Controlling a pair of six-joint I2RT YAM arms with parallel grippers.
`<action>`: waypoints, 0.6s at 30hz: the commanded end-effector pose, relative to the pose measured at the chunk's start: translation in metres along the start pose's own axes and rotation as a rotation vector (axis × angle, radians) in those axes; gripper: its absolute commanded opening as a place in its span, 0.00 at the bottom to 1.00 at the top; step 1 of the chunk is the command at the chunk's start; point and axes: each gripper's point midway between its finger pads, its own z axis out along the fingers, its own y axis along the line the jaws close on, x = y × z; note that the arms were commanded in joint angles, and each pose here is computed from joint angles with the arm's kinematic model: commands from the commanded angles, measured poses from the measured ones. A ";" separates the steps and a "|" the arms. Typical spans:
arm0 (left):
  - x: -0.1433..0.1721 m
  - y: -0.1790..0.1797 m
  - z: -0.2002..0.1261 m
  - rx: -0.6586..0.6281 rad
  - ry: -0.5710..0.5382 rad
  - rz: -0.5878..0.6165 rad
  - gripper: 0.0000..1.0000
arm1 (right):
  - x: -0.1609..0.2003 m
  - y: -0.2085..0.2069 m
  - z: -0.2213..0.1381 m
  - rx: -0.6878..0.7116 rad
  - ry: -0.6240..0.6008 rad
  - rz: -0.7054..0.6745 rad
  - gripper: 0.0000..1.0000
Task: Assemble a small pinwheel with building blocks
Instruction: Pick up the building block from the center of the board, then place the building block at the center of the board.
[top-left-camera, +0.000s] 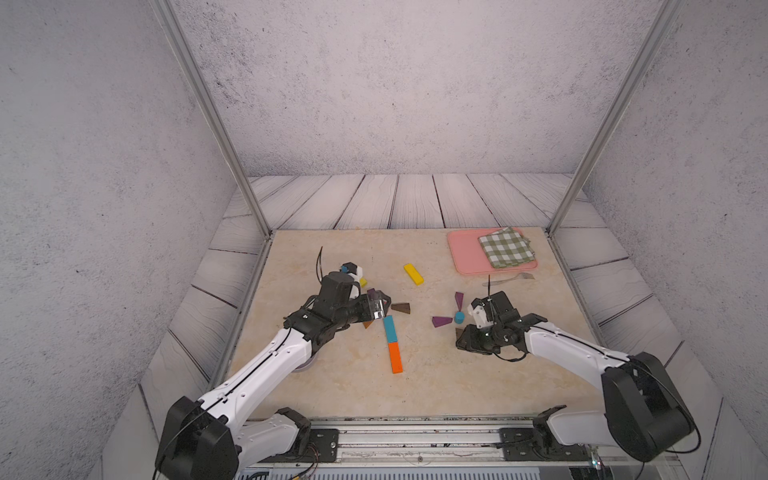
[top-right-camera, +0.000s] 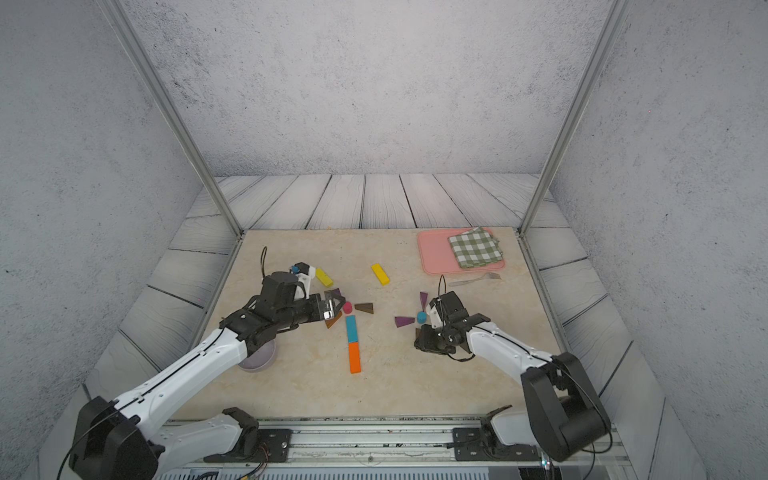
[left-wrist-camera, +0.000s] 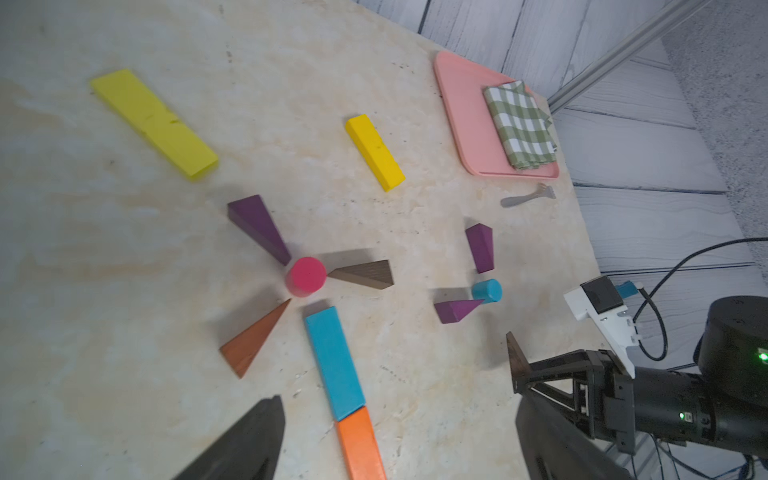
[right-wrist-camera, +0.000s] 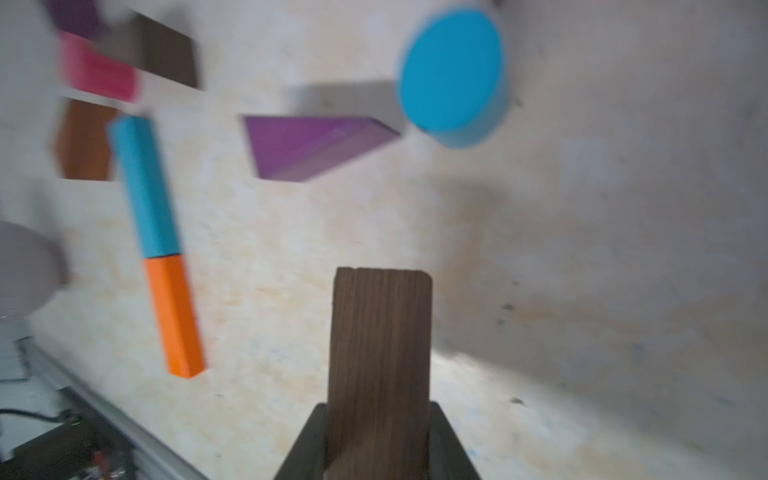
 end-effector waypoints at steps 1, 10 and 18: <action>0.002 -0.023 0.008 -0.073 0.054 0.032 0.85 | -0.018 0.058 -0.026 -0.314 -0.136 -0.028 0.18; 0.032 -0.105 0.054 -0.095 0.217 0.108 0.70 | -0.014 0.083 -0.057 -0.469 -0.222 -0.068 0.18; 0.058 -0.129 0.078 -0.107 0.300 0.109 0.53 | -0.011 0.087 -0.068 -0.478 -0.256 -0.111 0.18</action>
